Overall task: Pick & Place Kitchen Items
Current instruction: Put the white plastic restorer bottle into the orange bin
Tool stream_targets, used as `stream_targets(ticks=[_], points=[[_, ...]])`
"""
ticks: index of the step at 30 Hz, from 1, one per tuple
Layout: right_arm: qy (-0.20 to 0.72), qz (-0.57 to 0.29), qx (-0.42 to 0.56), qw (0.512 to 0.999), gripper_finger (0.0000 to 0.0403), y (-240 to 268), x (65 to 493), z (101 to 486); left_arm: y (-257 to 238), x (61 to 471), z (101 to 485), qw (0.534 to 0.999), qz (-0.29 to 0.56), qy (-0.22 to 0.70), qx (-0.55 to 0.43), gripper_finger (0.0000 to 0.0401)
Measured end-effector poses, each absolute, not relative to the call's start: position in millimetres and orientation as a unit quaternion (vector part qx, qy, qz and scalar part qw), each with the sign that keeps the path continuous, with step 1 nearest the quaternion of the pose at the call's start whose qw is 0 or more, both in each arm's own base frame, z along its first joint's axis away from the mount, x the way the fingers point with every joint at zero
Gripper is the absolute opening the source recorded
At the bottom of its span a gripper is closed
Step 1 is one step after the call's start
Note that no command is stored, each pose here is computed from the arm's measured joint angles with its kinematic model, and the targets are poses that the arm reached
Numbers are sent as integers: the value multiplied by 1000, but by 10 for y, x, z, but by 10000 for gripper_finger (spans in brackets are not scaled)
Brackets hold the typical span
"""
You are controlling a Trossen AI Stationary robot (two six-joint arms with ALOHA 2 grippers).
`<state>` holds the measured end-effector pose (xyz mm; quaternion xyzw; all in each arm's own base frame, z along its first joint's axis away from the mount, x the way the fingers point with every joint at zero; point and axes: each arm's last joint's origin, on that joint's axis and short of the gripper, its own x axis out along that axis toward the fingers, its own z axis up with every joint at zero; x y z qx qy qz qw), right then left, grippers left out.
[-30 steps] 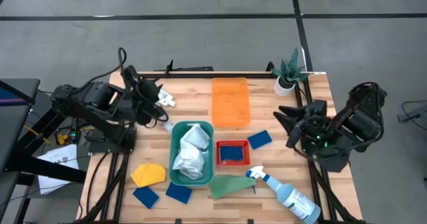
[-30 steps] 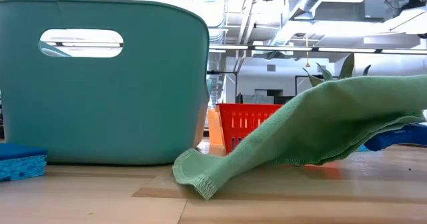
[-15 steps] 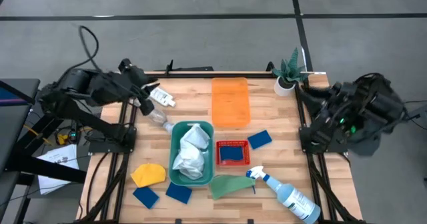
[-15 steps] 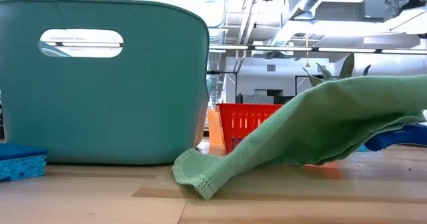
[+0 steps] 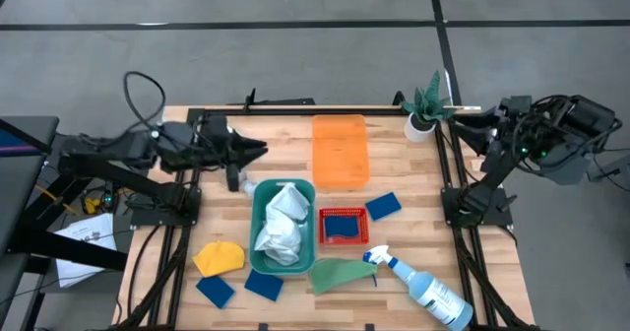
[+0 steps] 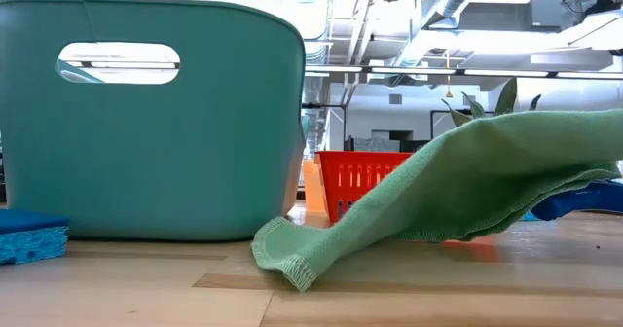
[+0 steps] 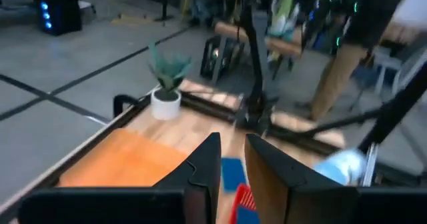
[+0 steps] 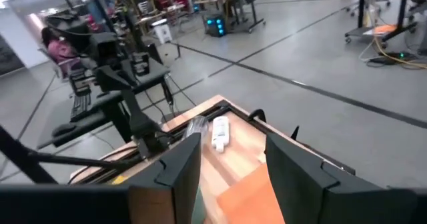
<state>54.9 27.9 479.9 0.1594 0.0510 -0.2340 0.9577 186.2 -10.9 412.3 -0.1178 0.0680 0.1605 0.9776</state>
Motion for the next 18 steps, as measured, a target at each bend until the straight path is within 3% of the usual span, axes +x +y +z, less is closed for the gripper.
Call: stream_targets(ticks=[9,18], points=[[54,-226,162,959,159,256,525,4799,53,1777,3978,937,333,69,-75,83],[2,-296,172,940,159,319,635,4806,626,1635,4061,904,423,60,-30,159]])
